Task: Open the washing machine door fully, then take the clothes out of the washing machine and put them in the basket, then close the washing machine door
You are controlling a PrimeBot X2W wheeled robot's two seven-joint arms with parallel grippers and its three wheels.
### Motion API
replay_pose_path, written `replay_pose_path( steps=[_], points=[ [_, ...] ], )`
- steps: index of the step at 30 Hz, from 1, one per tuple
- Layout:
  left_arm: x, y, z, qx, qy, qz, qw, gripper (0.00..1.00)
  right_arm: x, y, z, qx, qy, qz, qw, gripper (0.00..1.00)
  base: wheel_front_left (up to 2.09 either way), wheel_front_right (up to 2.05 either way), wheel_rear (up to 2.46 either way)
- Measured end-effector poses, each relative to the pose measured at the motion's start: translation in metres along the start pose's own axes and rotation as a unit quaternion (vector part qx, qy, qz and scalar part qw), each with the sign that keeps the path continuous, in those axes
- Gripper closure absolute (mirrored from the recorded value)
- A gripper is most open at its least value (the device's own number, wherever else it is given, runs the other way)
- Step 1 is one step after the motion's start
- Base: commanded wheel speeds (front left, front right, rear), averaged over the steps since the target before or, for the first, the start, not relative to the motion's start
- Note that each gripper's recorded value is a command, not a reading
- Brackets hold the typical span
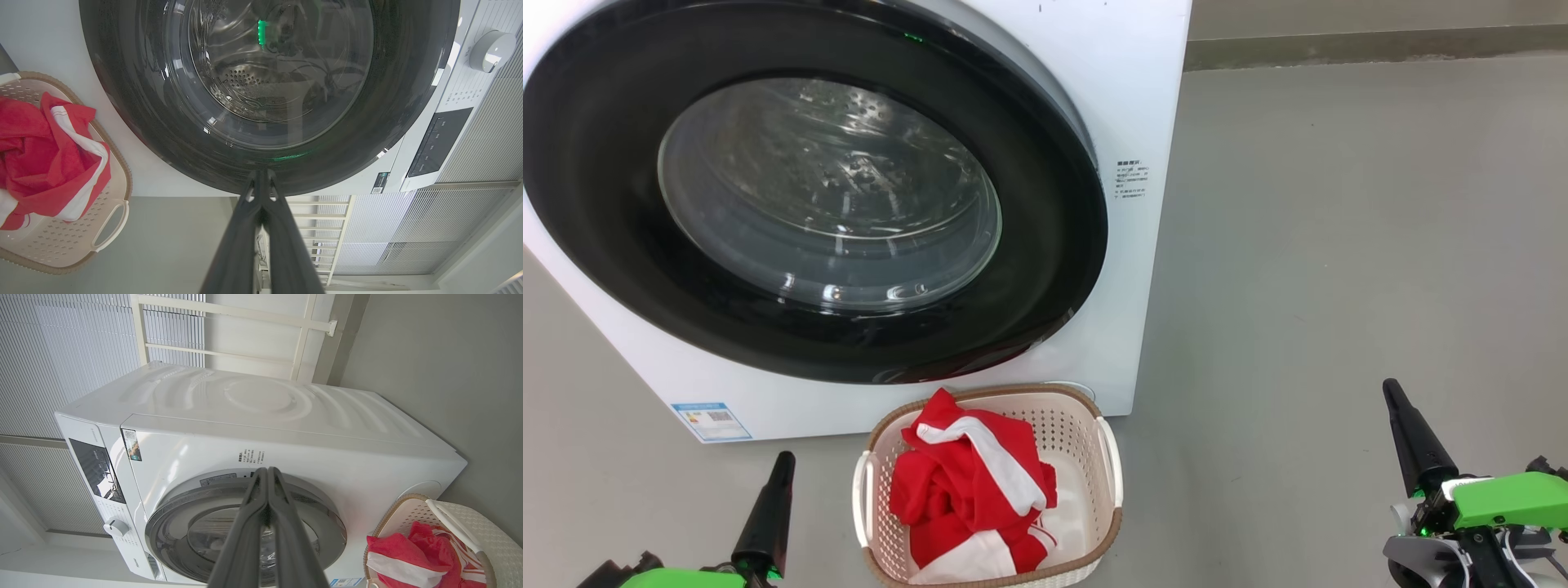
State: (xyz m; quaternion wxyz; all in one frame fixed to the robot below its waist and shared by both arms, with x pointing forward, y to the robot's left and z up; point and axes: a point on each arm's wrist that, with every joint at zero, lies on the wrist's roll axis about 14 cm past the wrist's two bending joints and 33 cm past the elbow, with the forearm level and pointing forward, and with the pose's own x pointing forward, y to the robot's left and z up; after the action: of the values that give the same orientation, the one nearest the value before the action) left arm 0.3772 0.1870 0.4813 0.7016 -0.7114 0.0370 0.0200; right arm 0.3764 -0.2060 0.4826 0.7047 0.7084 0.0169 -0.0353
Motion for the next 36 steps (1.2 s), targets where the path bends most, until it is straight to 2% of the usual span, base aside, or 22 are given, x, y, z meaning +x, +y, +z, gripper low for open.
replay_pose_path(
  steps=[36],
  points=[
    [-0.0001, -0.0002, 0.001, 0.0, -0.001, 0.0, 1.0, 1.0, -0.0001, 0.0, -0.0007, 0.001, 0.003, 0.0, 1.0, 1.0, 0.0, 0.0, 0.0]
  ],
)
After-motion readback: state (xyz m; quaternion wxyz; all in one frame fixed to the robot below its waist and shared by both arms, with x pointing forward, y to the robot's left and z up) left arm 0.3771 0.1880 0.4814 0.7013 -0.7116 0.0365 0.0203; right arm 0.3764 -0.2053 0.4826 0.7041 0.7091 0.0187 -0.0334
